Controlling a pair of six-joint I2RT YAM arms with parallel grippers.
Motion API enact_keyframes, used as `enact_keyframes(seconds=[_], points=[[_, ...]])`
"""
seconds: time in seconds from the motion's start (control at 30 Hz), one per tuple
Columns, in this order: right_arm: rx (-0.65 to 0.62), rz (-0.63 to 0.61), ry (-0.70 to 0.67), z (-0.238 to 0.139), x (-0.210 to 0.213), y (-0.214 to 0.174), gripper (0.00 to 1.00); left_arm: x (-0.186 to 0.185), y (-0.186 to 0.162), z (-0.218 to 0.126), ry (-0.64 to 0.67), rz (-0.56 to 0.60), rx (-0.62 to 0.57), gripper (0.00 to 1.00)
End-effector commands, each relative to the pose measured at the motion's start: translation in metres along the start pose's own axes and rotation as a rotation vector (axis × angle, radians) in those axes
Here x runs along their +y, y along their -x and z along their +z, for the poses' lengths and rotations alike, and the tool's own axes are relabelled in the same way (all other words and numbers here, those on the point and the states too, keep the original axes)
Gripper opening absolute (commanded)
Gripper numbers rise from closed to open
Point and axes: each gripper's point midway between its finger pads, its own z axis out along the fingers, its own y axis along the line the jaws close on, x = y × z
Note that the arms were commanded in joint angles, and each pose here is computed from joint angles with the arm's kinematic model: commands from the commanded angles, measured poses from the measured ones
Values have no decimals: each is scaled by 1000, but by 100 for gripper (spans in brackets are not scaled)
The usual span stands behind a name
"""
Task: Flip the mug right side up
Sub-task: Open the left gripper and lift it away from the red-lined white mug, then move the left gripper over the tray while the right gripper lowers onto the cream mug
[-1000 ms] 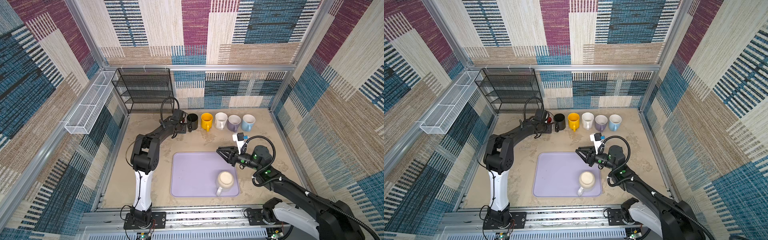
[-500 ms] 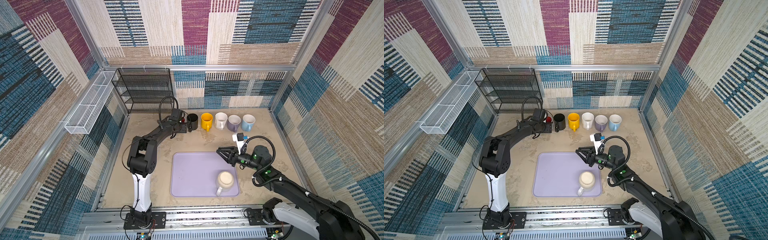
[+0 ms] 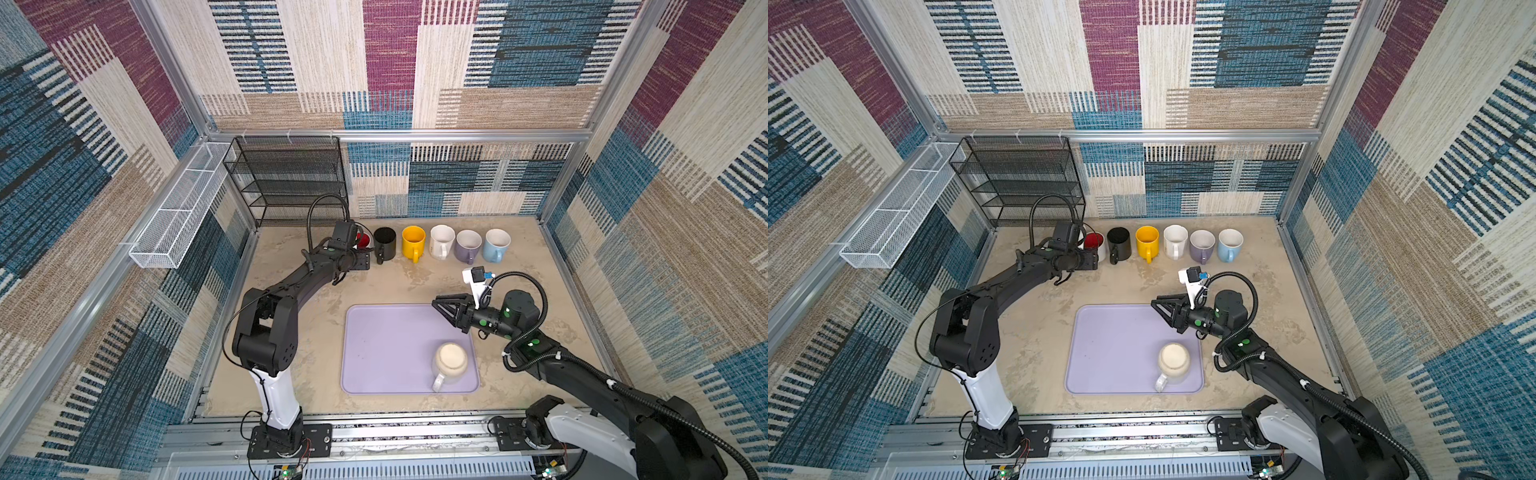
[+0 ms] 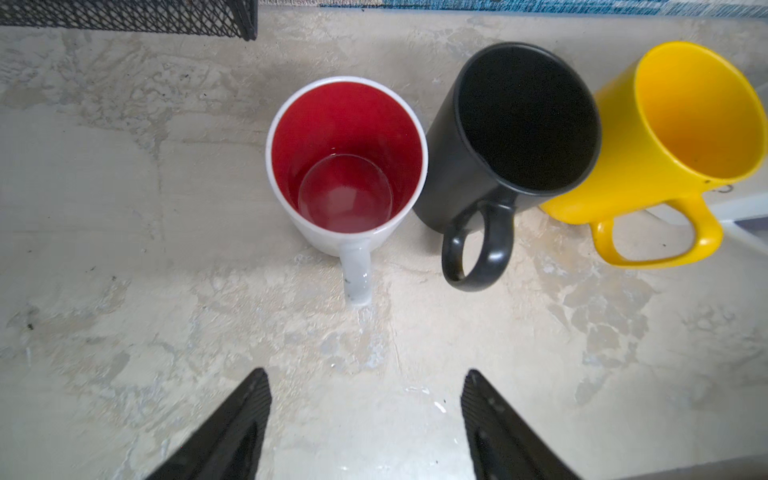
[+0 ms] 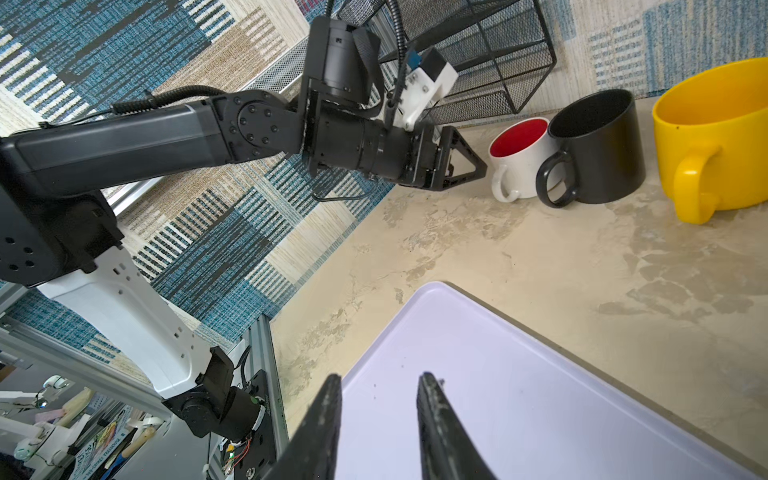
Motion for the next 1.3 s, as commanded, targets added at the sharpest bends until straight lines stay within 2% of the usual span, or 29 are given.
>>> enact_keyframes(seconds=[0.0, 0.33, 0.47, 0.73, 0.87, 1.03, 1.27], points=[[-26, -17, 6, 2, 2, 9, 34, -5, 11, -15, -27, -3, -56, 74], [-26, -2, 13, 8, -1, 10, 33, -20, 8, -63, -91, 52, -105, 75], [-25, 2, 17, 9, -1, 10, 33, -24, -8, -76, -108, 62, -88, 75], [7, 20, 0, 15, -10, 3, 33, -46, -60, -94, -188, 78, -36, 74], [36, 27, -65, 16, -23, -3, 33, -57, -72, -108, -246, 68, -44, 74], [84, 26, -179, 12, -42, -14, 33, -74, -96, -118, -310, 112, -18, 73], [173, 59, -277, 0, -54, -32, 35, -71, -128, -116, -294, 134, 38, 74]])
